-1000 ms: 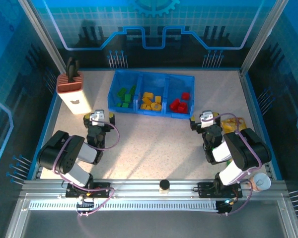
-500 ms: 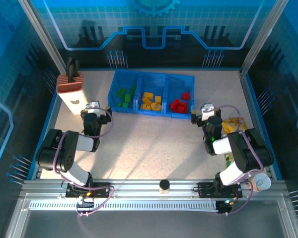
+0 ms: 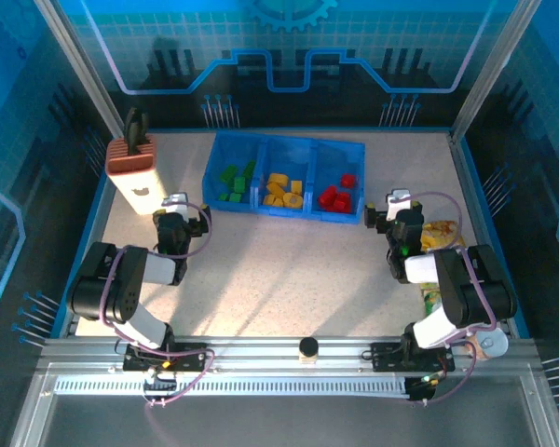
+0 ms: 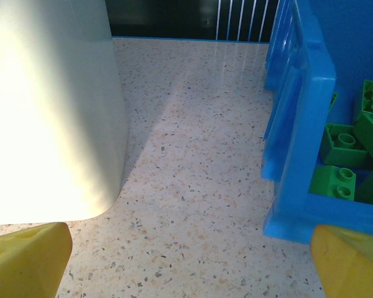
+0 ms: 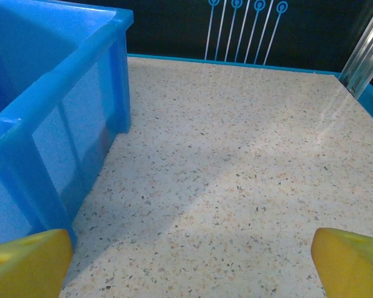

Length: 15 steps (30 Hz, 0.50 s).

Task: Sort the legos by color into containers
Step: Reset both arms

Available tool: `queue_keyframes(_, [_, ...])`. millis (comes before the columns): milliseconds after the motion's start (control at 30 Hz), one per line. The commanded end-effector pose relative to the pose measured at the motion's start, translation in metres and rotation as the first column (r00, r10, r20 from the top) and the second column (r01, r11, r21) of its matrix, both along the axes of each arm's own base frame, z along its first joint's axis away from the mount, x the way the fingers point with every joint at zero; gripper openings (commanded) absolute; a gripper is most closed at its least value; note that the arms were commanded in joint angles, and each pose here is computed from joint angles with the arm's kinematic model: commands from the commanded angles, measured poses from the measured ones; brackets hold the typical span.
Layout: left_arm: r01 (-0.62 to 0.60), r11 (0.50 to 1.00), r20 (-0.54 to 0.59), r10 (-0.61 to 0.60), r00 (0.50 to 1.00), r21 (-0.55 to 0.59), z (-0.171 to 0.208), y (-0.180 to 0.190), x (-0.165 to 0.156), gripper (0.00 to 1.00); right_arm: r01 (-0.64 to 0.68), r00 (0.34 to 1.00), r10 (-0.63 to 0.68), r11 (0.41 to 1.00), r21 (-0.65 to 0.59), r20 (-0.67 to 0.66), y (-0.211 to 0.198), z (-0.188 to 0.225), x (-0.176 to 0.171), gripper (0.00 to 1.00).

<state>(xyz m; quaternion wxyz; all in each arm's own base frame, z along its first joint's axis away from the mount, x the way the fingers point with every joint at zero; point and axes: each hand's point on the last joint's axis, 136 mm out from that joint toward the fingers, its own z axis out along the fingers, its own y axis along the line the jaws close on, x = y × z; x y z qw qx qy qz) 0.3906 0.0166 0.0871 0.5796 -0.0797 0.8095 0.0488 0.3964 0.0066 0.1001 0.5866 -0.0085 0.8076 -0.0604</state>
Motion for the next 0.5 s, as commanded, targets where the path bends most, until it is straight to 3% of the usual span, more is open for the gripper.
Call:
queue_keyframes(0, [0.002,1.0,0.035,-0.002,0.999,-0.025,0.0113,0.0004,0.0038,0.99,-0.004,1.0,0.004,1.0,0.011,-0.002,0.003,0.0001,-0.0003,1.0])
queue_keyframes(467, [0.004,1.0,0.035,-0.003,0.999,-0.024,0.0114,0.0,0.0039,0.99,-0.005,1.0,0.005,1.0,0.009,-0.006,0.0031,-0.0003,-0.0003,1.0])
